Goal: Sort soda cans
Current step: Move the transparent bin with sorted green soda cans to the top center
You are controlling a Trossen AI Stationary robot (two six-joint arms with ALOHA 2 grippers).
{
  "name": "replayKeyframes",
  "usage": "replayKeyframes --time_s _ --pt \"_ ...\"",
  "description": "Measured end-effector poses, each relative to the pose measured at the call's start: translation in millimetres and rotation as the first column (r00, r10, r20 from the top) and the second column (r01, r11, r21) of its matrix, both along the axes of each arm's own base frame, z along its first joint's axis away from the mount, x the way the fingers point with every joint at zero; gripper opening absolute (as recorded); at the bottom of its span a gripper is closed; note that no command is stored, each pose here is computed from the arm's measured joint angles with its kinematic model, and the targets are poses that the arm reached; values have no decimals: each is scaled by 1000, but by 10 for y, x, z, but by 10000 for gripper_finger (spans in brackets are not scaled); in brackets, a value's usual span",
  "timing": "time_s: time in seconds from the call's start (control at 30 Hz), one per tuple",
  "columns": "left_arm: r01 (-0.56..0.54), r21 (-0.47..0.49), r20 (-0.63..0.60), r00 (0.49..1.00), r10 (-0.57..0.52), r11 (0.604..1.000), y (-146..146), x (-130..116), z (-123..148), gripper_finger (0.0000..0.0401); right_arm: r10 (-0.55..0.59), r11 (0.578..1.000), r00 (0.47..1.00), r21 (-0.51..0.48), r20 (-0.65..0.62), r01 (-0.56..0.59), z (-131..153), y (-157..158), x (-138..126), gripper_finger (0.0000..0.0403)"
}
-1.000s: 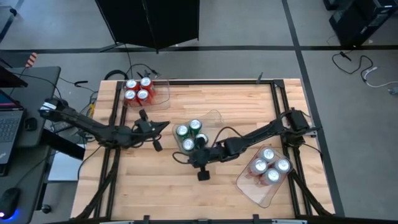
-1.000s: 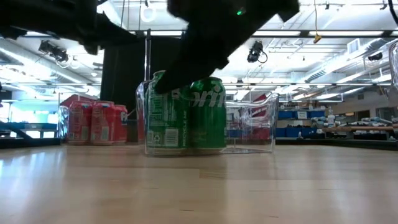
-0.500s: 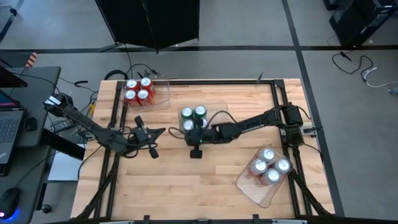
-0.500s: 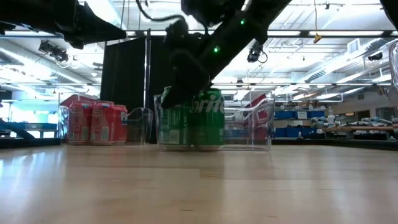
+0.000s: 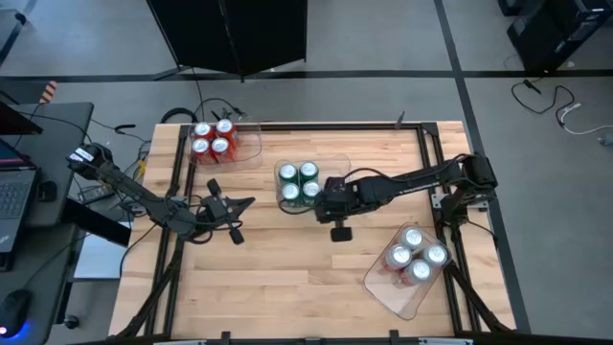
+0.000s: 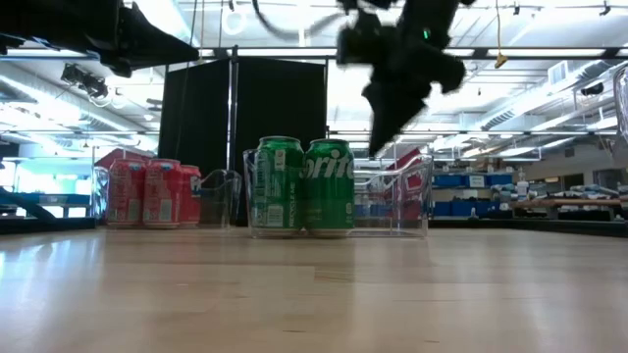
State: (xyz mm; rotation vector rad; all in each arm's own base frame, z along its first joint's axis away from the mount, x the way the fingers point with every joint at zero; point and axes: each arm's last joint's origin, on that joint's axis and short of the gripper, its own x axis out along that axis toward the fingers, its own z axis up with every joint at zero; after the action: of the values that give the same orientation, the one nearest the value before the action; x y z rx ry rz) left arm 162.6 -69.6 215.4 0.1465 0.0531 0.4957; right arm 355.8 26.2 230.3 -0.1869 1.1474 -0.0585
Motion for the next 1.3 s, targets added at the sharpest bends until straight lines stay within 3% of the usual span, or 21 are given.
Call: replayKeyframes --time_s 0.13,0.3,0.4,0.5,0.63,0.83,1.03,1.3 --pt "66 1 -8 998 -66 998 -17 9 -8 0 -4 999 997 52 -83 9 -196 -105 -84 0" --pt "207 -7 -84 975 -207 978 -54 19 -90 0 -49 996 999 69 -3 49 -395 -319 -75 0" --pt "234 -97 -191 949 -249 967 -66 16 -179 0 -91 994 994 64 67 87 -421 -469 -41 0" --pt "162 -212 -289 931 -220 964 -47 -20 -272 0 -128 991 982 66 138 120 -416 -605 -3 0" --pt "-58 -279 -293 956 -28 959 38 -94 -370 0 -161 986 965 66 207 151 -402 -737 48 0" --pt "-319 -403 -288 934 213 858 213 -222 -524 0 -165 984 947 107 277 141 -562 -833 200 0" --pt "-370 -424 -328 914 240 827 286 -248 -707 0 -179 980 932 145 315 139 -808 -845 410 0" --pt "-414 -398 -325 898 296 819 352 -253 -729 0 -230 971 883 160 409 179 -839 -911 695 0"
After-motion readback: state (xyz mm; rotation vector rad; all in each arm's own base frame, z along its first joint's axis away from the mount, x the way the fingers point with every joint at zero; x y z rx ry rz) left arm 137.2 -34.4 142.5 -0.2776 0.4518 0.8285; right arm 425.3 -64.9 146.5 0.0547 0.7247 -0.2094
